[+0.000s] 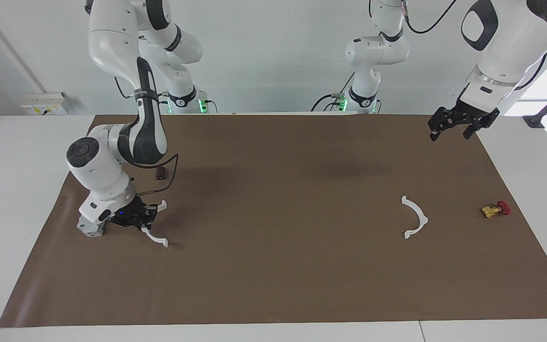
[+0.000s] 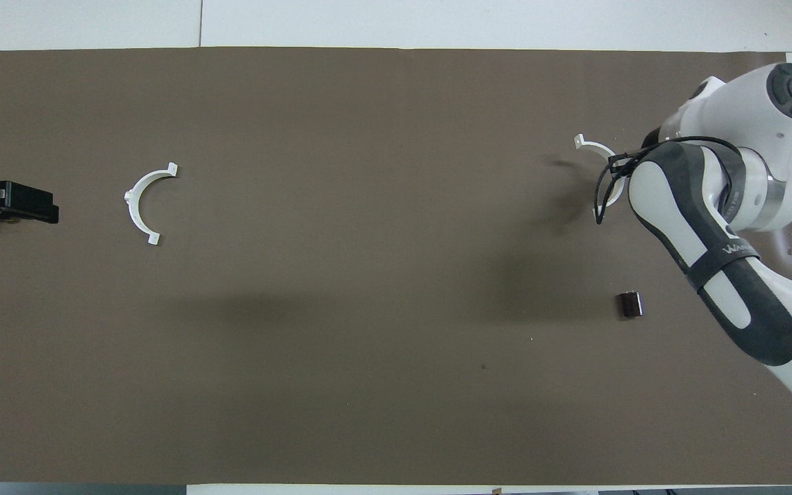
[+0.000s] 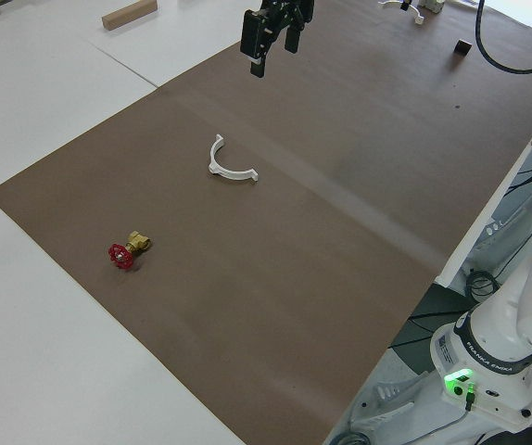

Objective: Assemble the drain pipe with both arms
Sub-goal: 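Reach the right gripper to the white clamp half nearer it and grasp it, then carry the clamp half toward the center while the left gripper grasps the other half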

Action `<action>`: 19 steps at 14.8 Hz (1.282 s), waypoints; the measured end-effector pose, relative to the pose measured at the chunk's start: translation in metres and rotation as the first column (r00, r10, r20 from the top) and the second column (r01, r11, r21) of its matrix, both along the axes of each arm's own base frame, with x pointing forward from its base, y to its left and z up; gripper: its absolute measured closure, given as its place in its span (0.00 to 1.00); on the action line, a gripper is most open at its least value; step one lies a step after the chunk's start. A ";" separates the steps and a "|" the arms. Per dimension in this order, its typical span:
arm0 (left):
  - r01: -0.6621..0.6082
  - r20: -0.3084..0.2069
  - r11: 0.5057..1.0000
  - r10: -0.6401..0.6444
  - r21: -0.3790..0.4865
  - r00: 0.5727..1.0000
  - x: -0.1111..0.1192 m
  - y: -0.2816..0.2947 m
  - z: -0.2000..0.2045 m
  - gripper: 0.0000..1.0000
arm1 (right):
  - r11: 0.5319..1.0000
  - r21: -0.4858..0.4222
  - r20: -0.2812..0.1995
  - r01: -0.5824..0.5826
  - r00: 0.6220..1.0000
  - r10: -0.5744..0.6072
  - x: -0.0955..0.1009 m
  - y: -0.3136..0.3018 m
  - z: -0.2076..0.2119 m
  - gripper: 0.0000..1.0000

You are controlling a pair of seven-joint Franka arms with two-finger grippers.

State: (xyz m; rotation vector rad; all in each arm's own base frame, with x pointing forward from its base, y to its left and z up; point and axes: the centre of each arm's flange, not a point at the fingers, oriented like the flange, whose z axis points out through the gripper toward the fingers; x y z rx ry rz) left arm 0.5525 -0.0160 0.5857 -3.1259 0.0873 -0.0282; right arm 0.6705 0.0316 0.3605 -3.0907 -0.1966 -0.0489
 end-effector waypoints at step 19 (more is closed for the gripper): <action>0.352 0.063 0.936 -0.352 0.019 0.934 0.078 0.021 -0.269 0.03 | 0.996 0.017 0.041 0.087 0.995 -0.088 -0.041 0.318 -0.057 0.80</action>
